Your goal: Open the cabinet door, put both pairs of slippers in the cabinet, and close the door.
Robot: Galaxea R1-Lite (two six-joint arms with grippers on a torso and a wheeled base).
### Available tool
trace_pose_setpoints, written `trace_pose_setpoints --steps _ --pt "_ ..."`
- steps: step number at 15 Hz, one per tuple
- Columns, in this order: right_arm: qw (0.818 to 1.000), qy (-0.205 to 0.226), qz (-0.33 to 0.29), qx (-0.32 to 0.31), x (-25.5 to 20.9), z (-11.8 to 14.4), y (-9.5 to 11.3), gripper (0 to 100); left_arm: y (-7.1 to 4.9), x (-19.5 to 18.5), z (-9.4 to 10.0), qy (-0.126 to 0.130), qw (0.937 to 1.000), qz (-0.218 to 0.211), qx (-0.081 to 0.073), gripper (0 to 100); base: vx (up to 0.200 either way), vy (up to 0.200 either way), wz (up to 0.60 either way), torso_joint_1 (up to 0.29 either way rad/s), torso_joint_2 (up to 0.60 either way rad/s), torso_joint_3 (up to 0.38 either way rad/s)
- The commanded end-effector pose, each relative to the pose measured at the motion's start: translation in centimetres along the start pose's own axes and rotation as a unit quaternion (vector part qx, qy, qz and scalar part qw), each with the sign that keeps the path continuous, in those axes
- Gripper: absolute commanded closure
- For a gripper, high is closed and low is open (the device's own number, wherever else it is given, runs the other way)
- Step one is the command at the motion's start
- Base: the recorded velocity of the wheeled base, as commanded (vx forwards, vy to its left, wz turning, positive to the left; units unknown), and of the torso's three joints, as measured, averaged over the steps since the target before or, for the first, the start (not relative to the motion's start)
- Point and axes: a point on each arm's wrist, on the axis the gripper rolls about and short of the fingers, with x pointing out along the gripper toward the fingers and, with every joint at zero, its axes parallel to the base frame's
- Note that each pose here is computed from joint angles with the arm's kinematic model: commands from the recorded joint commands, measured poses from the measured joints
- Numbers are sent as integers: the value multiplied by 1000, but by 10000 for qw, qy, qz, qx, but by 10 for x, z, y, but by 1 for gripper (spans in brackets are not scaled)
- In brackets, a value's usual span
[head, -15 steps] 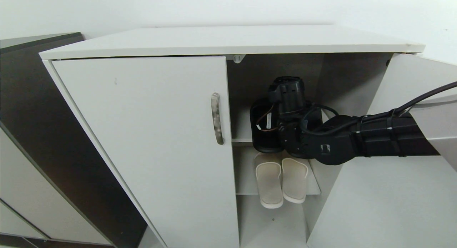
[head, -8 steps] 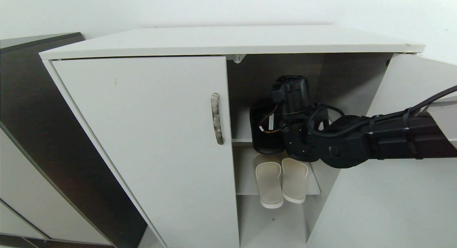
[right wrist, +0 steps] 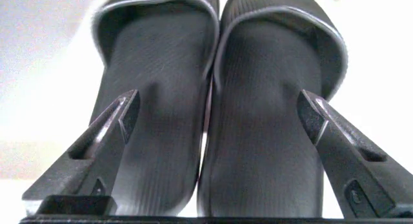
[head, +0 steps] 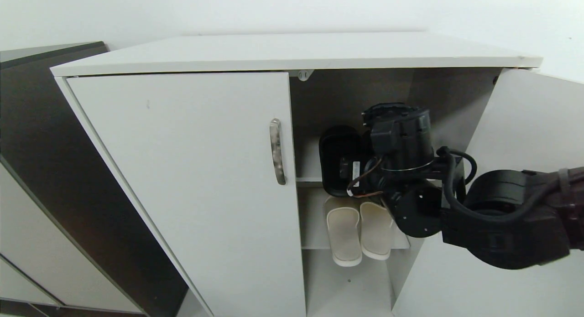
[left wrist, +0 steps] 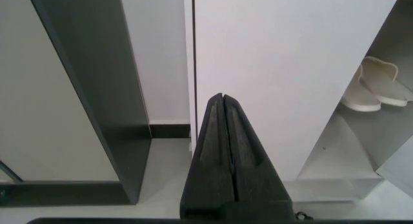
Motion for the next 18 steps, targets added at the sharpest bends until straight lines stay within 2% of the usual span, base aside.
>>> trace_pose_setpoints --steps 1,4,8,17,18 --pt "9999 -56 118 44 -22 2 -13 100 0 0 0 -2 10000 4 -2 100 0 0 0 0 0 0" --pt "9998 -25 172 -15 -30 -11 -22 100 0 0 0 -2 10000 4 -2 100 0 0 0 0 0 0" --pt "9995 12 245 -216 -33 -16 -17 100 0 0 0 -2 10000 4 -2 100 0 0 0 0 0 0" --pt "9995 -45 281 -151 -29 -20 -11 100 0 0 0 -2 10000 4 -2 100 0 0 0 0 0 0" --pt "9995 -40 287 -159 -30 -21 -11 100 0 0 0 -2 10000 4 -2 100 -200 0 0 2 7 2"
